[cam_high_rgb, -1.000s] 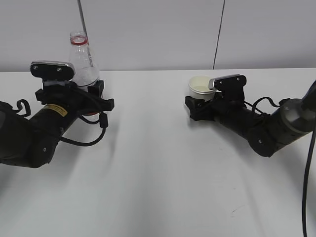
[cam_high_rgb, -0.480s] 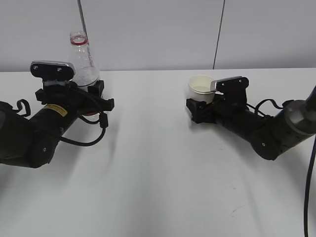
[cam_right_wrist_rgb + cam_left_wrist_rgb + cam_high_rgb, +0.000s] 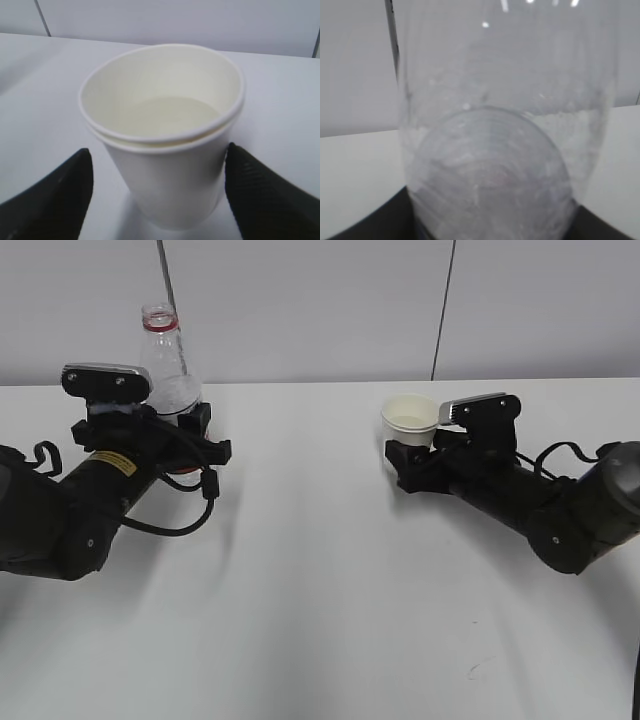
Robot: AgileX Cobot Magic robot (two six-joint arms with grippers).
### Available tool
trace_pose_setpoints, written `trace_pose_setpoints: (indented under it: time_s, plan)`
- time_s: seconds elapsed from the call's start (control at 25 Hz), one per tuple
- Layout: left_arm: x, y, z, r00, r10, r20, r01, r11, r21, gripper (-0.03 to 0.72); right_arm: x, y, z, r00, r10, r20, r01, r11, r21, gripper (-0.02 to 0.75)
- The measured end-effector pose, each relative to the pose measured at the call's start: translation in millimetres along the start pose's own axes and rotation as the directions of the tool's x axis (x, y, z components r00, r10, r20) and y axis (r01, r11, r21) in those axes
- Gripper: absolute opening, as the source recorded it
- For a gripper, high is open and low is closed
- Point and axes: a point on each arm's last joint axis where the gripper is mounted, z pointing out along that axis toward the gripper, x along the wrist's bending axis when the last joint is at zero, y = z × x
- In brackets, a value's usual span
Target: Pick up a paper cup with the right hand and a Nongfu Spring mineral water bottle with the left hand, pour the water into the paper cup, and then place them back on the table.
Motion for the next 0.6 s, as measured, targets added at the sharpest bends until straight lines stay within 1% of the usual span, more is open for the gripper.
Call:
trace_pose_setpoints:
  time_s: [0.32,0.48,0.6]
  plan:
    - [-0.3,2.5,3.2,1.0,-0.001,0.001,0.001,1.0,-0.012,0.352,6.7,1.6,-32.6,1.0,0.009,0.001,-0.009,0.999,0.042,0.6]
    - [6.1,6.7,10.4,1.0,-0.002,-0.01,0.002,1.0,-0.013,0.352,10.3,5.0,-49.2,1.0,0.012,0.0,-0.012,0.999,0.049,0.595]
    - [13.0,7.0,15.1,1.0,-0.005,-0.027,0.005,1.0,-0.006,0.352,13.6,11.7,-61.6,1.0,0.013,-0.007,-0.013,1.0,0.015,0.594]
